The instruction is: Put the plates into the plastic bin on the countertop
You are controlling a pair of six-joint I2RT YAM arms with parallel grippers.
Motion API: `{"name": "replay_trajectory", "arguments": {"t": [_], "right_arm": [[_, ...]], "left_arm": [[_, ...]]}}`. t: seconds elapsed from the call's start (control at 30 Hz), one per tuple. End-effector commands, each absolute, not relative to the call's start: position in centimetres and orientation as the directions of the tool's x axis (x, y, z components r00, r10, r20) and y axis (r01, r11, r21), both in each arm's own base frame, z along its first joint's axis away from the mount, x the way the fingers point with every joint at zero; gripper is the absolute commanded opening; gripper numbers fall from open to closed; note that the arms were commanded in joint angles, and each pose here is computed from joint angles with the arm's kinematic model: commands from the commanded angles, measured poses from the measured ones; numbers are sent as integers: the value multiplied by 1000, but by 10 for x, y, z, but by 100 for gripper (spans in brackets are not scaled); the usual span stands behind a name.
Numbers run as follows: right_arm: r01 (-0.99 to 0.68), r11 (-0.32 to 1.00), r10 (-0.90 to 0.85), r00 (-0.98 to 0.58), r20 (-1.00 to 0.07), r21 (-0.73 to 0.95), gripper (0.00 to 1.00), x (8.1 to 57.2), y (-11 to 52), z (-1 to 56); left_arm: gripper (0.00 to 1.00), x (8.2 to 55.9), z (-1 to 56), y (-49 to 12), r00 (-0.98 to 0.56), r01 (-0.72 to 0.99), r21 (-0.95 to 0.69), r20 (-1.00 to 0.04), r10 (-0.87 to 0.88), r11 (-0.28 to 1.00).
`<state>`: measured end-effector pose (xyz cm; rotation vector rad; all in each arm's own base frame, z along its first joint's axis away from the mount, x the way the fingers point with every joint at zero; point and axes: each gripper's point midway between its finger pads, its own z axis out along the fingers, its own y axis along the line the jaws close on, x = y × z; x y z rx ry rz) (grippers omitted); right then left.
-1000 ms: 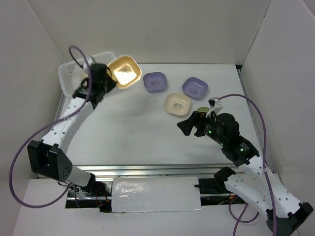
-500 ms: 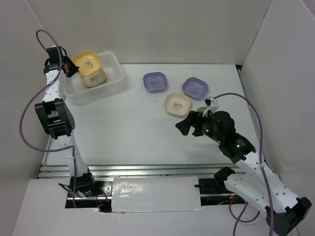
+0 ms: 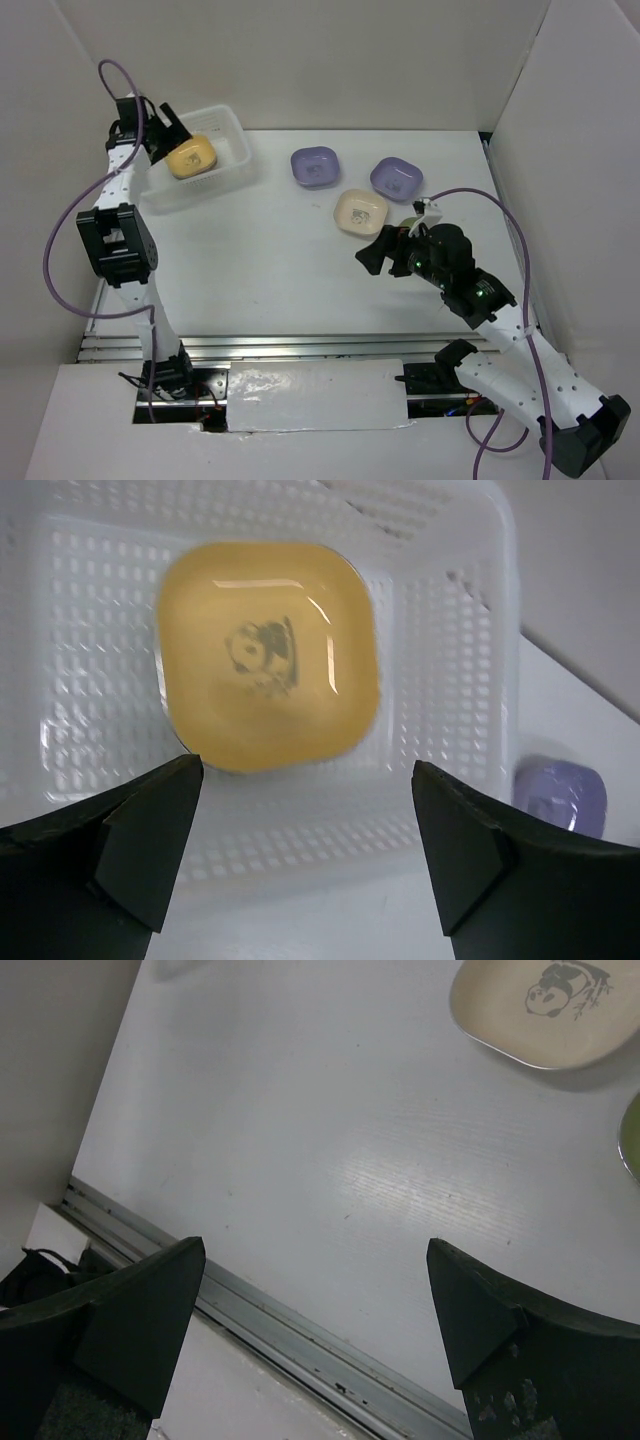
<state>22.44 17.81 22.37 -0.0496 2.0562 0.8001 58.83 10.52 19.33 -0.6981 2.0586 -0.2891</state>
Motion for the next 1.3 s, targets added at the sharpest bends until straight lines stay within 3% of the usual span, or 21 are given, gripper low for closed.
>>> {"name": "replay_trajectory", "arguments": {"t": [0.0,0.1,0.23,0.33,0.53,0.77,0.87,0.93,0.97,1.03,1.07,1.13,1.17,1.2,1.27], "right_arm": [[-343,776,310,-525,-793,530,100,230,176,256],[-330,774,355,-482,-801,541,100,228,167,271],[-226,796,435,-432,-790,562,100,226,144,281],[-124,804,504,-374,-778,581,100,220,118,289],[-129,783,554,-301,-776,609,100,195,97,302],[-154,774,555,-302,-775,615,100,184,95,305],[-162,769,558,-301,-773,618,100,183,95,305],[-164,769,557,-304,-773,618,100,183,96,304],[-167,769,555,-302,-775,617,100,183,96,305],[-169,768,555,-304,-774,617,100,183,97,305],[-170,769,554,-304,-775,616,100,184,97,305],[-170,769,553,-306,-775,616,100,185,98,305],[-172,769,554,-304,-775,616,100,185,98,306],[-172,769,553,-306,-775,616,100,186,99,305],[-179,766,553,-304,-776,617,100,188,101,305]], "left_arm": [[99,562,323,19,-282,-154,-458,-829,-483,876],[99,528,326,-82,-330,-18,-457,-837,-436,890],[99,484,277,-228,-485,164,-429,-819,-306,888],[99,470,250,-306,-520,308,-393,-832,-193,866],[99,463,174,-351,-588,297,-283,-807,-59,912],[96,475,80,-350,-683,210,-187,-730,7,960],[84,476,50,-345,-722,183,-176,-692,10,967],[63,474,37,-338,-741,162,-175,-671,3,971],[36,470,31,-333,-751,154,-168,-660,5,974],[17,466,45,-325,-740,133,-159,-673,-9,978],[3,456,40,-315,-752,117,-135,-659,-1,984],[0,446,85,-298,-703,67,-127,-710,-43,990],[0,428,79,-279,-713,35,-97,-700,-43,995],[0,424,125,-265,-647,9,-136,-756,-97,991],[0,416,146,-228,-608,-66,-172,-774,-176,983]]}}
